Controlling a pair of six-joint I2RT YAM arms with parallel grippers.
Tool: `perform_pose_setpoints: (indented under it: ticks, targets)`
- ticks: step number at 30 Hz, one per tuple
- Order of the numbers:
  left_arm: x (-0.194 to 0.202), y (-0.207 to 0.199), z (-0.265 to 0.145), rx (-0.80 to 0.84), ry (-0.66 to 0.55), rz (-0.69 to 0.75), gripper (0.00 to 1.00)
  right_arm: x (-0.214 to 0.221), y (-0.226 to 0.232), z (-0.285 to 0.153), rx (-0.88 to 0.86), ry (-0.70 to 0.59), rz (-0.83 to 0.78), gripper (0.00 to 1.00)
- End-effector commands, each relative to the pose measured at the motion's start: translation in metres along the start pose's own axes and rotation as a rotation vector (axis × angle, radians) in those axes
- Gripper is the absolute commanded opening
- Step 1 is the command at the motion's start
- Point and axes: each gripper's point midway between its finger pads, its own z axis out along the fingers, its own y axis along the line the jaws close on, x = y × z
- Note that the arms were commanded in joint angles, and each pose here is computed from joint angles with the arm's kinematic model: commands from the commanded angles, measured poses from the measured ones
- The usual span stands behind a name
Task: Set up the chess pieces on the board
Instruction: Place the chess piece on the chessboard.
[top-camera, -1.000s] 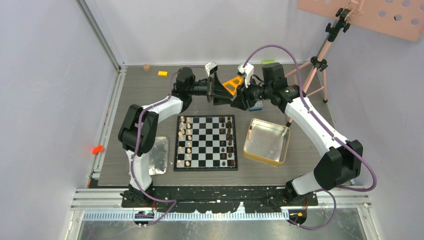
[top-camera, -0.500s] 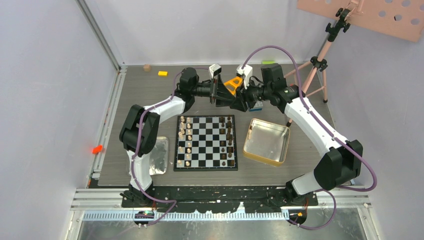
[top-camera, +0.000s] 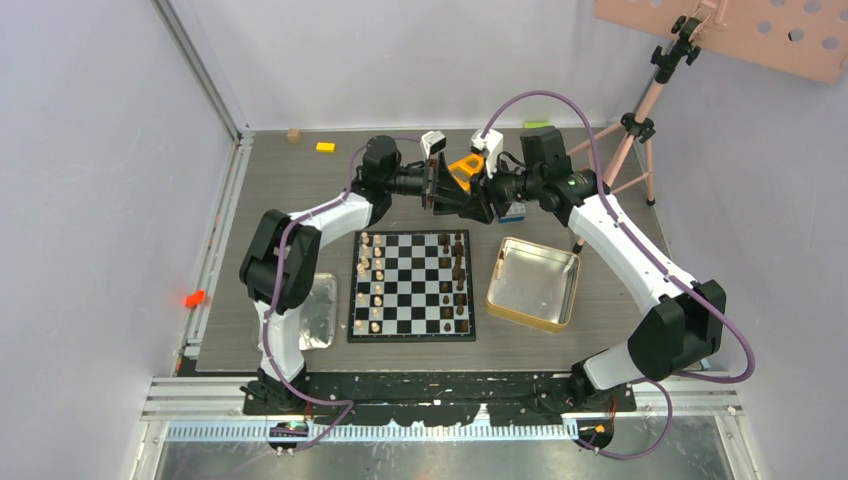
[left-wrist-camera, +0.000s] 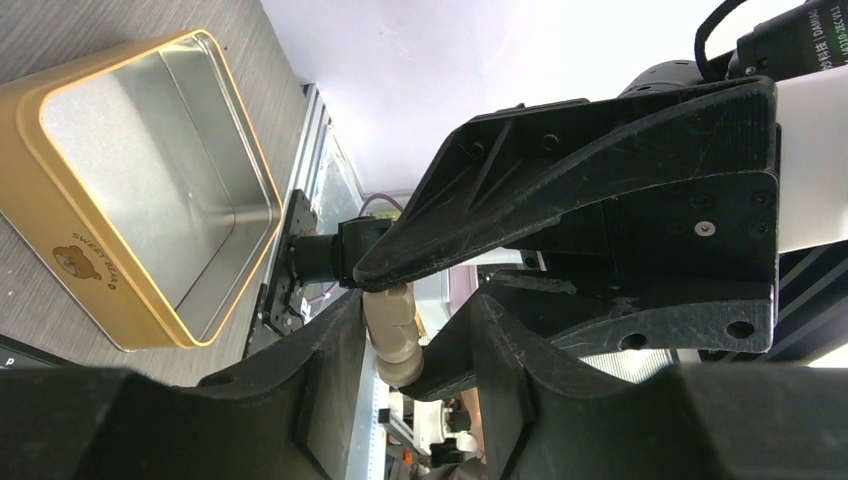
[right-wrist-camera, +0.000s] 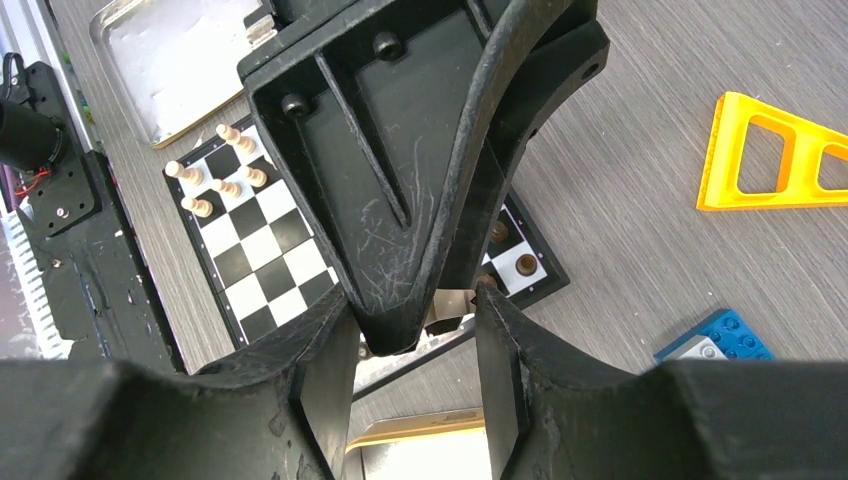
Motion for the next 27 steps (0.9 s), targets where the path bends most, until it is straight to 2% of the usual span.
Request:
perform_pose_setpoints:
  ticks: [1,9,15,17,18,20,24,27]
  targets:
    - [0.01,-0.005,0.004,0.014,0.053,0.033,0.41,-0.034,-0.002,-0.013,0.039,-0.081,-0.08,0.31]
    - [0.013,-0.005,0.003,-0.002,0.057,0.045,0.25,-0.031,-0.003,-0.014,0.048,-0.066,-0.094,0.31]
    - [0.014,-0.01,0.002,-0.004,0.057,0.077,0.01,-0.026,-0.004,-0.012,0.049,-0.052,-0.097,0.37]
    - [0.014,-0.011,0.001,-0.008,0.055,0.098,0.0,-0.026,-0.004,-0.013,0.055,-0.053,-0.096,0.43]
    - [0.014,-0.011,-0.001,-0.013,0.051,0.112,0.0,-0.028,-0.004,-0.015,0.064,-0.058,-0.092,0.5]
    - [0.012,-0.01,-0.007,-0.033,0.037,0.131,0.0,-0.031,-0.005,-0.018,0.078,-0.062,-0.087,0.58]
    - [0.005,-0.006,-0.026,-0.102,-0.016,0.212,0.0,-0.034,-0.001,-0.029,0.093,-0.064,-0.089,0.64]
    - [0.0,-0.008,-0.044,-0.169,-0.055,0.329,0.0,-0.033,0.004,-0.038,0.093,-0.057,-0.09,0.66]
